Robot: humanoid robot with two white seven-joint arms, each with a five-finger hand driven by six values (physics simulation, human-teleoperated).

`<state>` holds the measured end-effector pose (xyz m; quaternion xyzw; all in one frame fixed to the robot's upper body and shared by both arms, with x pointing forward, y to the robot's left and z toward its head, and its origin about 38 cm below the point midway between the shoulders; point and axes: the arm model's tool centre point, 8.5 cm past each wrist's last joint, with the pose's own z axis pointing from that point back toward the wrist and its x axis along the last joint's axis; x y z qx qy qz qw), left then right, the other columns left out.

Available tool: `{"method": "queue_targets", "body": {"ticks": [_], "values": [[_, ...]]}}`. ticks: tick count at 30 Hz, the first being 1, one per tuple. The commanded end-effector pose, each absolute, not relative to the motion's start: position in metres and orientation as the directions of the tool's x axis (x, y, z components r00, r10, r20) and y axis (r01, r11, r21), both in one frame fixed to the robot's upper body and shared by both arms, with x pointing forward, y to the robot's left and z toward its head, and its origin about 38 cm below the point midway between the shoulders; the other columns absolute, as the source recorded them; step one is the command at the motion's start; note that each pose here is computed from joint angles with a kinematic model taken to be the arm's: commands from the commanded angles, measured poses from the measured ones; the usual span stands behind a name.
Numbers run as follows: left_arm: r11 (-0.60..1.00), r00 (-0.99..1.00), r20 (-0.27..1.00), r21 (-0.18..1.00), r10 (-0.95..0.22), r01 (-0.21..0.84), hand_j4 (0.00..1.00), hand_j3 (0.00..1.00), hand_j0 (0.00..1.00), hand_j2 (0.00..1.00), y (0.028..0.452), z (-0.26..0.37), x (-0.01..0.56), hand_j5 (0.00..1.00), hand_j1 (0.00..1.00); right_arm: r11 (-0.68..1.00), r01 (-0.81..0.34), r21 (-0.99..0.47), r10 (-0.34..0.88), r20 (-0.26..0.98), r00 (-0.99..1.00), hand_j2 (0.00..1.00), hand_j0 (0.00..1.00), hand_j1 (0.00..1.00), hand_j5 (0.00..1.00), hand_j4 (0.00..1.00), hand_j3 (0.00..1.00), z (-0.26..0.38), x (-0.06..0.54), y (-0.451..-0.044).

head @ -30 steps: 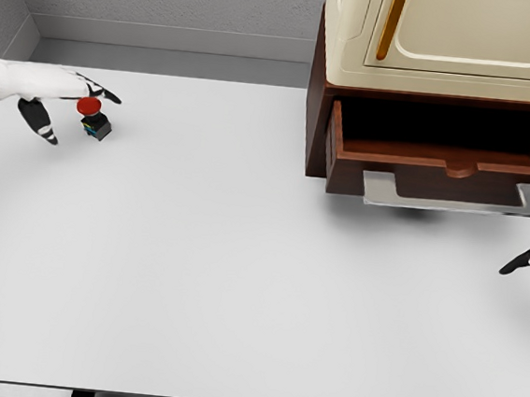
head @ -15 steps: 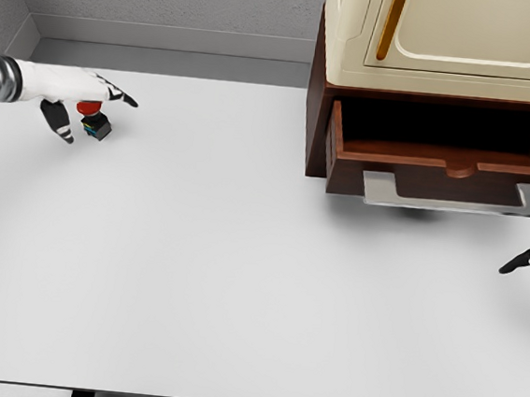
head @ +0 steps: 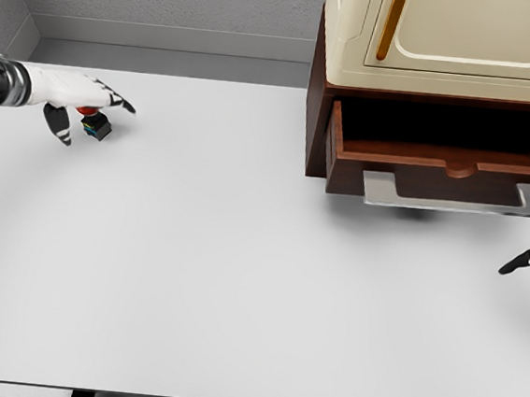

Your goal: Put the switch into the drawer with left arm, and close the drawer with right arm

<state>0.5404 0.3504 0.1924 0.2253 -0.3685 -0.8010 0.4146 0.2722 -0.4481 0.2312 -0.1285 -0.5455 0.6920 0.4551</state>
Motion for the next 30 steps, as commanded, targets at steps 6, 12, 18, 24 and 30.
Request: {"method": "queue_targets", "body": {"ticks": [6, 12, 18, 24, 30], "values": [[-0.274, -0.448, -0.031, 0.828, -0.893, 0.489, 1.0, 1.0, 1.0, 1.0, 0.355, 0.193, 0.551, 1.0, 1.0, 0.016, -0.49, -0.872, 0.769, 0.324, -0.551, 0.7, 0.7, 0.7, 0.7, 0.7, 0.7, 0.232, 0.272, -0.448], [-0.251, -0.396, -0.04, 0.83, -0.917, 0.498, 1.0, 1.0, 1.0, 1.0, 0.359, 0.189, 0.554, 1.0, 1.0, 0.016, -0.49, -0.872, 0.769, 0.324, -0.551, 0.7, 0.7, 0.7, 0.7, 0.7, 0.7, 0.232, 0.272, -0.448], [-0.262, -0.406, -0.045, 0.826, -0.913, 0.499, 0.87, 0.87, 0.87, 0.87, 0.357, 0.187, 0.553, 0.87, 0.87, 0.016, -0.489, -0.872, 0.769, 0.323, -0.552, 0.7, 0.7, 0.7, 0.7, 0.7, 0.7, 0.232, 0.273, -0.448], [-0.286, -0.435, -0.048, 0.817, -0.899, 0.501, 0.82, 0.82, 0.82, 0.82, 0.352, 0.182, 0.55, 0.82, 0.82, 0.016, -0.49, -0.872, 0.769, 0.324, -0.551, 0.7, 0.7, 0.7, 0.7, 0.7, 0.7, 0.232, 0.272, -0.448], [-0.29, -0.433, -0.053, 0.814, -0.9, 0.503, 0.78, 0.78, 0.78, 0.78, 0.355, 0.181, 0.549, 0.78, 0.78, 0.014, -0.489, -0.872, 0.769, 0.322, -0.552, 0.7, 0.7, 0.7, 0.7, 0.7, 0.7, 0.233, 0.273, -0.448]]}}
